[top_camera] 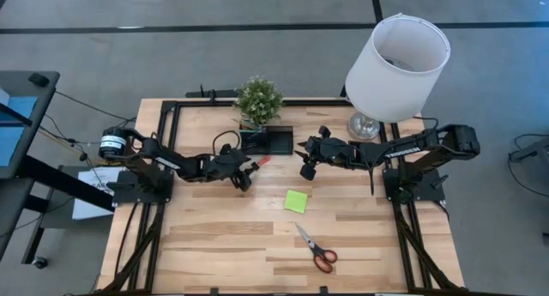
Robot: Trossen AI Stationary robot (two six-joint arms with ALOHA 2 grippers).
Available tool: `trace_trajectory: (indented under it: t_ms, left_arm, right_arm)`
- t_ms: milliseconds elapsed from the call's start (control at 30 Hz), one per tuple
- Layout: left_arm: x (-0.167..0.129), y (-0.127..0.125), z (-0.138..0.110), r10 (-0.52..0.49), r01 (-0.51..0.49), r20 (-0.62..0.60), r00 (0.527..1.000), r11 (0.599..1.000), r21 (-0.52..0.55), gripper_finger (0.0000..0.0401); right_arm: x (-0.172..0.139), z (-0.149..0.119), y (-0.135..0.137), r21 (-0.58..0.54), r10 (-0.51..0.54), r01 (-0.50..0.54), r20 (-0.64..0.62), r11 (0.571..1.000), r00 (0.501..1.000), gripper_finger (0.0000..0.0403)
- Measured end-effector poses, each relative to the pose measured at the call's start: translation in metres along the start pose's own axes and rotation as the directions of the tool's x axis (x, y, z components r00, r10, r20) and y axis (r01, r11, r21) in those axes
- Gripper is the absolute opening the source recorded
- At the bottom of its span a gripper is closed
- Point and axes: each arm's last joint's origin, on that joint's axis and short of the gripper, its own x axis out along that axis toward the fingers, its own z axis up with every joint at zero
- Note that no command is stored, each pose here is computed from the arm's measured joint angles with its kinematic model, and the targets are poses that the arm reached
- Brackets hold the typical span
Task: Pick and place office supplies into organizer
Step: Put the black binder clip into the black organizer
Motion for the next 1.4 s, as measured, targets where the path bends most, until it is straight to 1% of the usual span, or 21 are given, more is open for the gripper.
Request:
trace_trajectory:
  t_ms: [233, 367, 533, 667, 933, 1167, 1267, 1400]
  left_arm:
    - [-0.003, -0.007, -0.002, -0.018, 0.018, 0.001, 1.000, 1.000, 0.016, 0.0204]
    - [-0.004, -0.009, -0.003, -0.023, 0.023, 0.001, 1.000, 1.000, -0.008, 0.0204]
    - [-0.001, -0.010, -0.008, -0.010, 0.010, -0.010, 1.000, 1.000, -0.009, 0.0204]
    - [0.009, -0.008, -0.020, 0.040, -0.040, -0.026, 0.999, 0.999, -0.017, 0.0204]
    - [0.027, -0.010, -0.034, 0.029, -0.027, 0.044, 0.999, 0.999, -0.046, 0.0204]
    - [0.036, -0.012, -0.037, 0.054, -0.052, 0.050, 0.997, 0.998, -0.043, 0.0202]
    - [0.037, -0.013, -0.036, 0.062, -0.060, 0.048, 0.997, 0.997, -0.040, 0.0183]
    - [0.037, -0.012, -0.037, 0.074, -0.072, 0.049, 0.996, 0.997, -0.040, 0.0132]
  right_arm:
    - [0.000, 0.000, 0.000, 0.000, 0.000, 0.000, 0.000, 1.000, 1.000, 0.0127]
    - [0.000, 0.000, 0.000, 0.000, 0.000, 0.000, 0.000, 1.000, 1.000, 0.0127]
    - [0.000, 0.000, 0.000, 0.000, 0.000, 0.000, 0.000, 1.000, 1.000, 0.0127]
    - [0.000, 0.000, 0.000, 0.001, 0.000, 0.000, 0.002, 1.000, 1.000, 0.0127]
    - [0.000, 0.000, 0.000, 0.000, 0.000, 0.000, 0.001, 1.000, 1.000, 0.0127]
    - [0.000, 0.000, 0.000, 0.000, 0.000, 0.000, 0.001, 1.000, 1.000, 0.0127]
    - [0.000, 0.000, 0.000, 0.000, 0.000, 0.000, 0.001, 1.000, 1.000, 0.0127]
    - [0.000, 0.000, 0.000, 0.000, 0.000, 0.000, 0.001, 1.000, 1.000, 0.0127]
